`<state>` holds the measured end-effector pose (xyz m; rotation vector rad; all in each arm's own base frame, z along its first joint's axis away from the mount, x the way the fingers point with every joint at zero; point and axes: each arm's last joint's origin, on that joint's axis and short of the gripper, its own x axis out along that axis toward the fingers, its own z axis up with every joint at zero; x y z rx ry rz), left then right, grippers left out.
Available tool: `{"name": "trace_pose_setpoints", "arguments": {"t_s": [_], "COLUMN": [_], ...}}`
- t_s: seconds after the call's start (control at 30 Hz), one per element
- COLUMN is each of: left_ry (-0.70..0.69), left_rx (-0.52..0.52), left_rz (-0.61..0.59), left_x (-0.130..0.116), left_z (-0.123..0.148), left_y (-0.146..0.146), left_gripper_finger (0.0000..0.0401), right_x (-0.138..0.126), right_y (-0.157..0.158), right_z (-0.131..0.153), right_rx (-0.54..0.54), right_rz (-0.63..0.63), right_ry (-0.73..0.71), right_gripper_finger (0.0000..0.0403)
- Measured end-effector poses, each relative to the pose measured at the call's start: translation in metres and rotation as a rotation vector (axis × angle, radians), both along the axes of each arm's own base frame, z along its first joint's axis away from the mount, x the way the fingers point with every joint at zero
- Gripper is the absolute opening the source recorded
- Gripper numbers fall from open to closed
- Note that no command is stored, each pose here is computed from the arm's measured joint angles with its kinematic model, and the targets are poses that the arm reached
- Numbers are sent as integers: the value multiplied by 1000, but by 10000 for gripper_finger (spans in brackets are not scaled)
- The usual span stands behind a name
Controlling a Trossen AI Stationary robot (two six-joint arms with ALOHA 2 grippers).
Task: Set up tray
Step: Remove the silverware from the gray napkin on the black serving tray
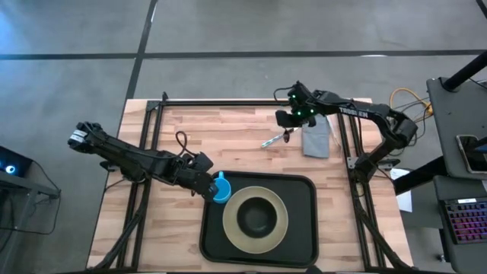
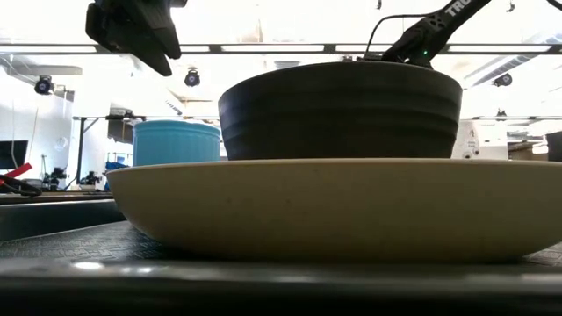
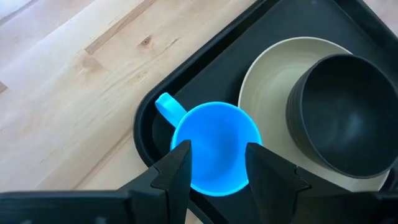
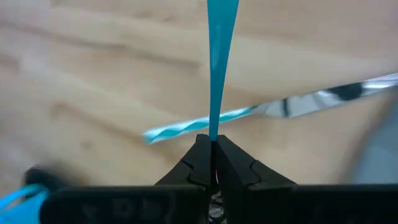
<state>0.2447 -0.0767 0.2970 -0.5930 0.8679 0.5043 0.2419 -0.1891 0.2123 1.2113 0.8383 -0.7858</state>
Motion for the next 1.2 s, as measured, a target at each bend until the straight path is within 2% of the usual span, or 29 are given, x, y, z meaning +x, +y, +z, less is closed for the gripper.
{"name": "trace_pose_setpoints", "arguments": {"t_s": [0.17,0.47,0.73,0.93,1.07,1.2], "left_ry": [0,-1,-63,-109,-140,-171], "left_rx": [-1,-2,-22,-52,-63,-74], "left_rz": [3,17,51,64,64,64], "left_x": [0,1,8,12,14,17], "left_z": [0,0,3,6,8,10], "left_y": [0,4,10,9,9,8], "left_gripper_finger": [131,131,131,131,131,131], "right_x": [-5,-8,2,11,14,17], "right_y": [-2,-4,-13,-9,-10,-8], "right_z": [1,-3,-37,-43,-41,-39], "right_rx": [-101,-172,-128,-153,-220,-274], "right_rz": [-40,-14,16,76,80,98], "right_ry": [116,214,284,286,283,304], "right_gripper_finger": [9,8,8,8,11,41]}}
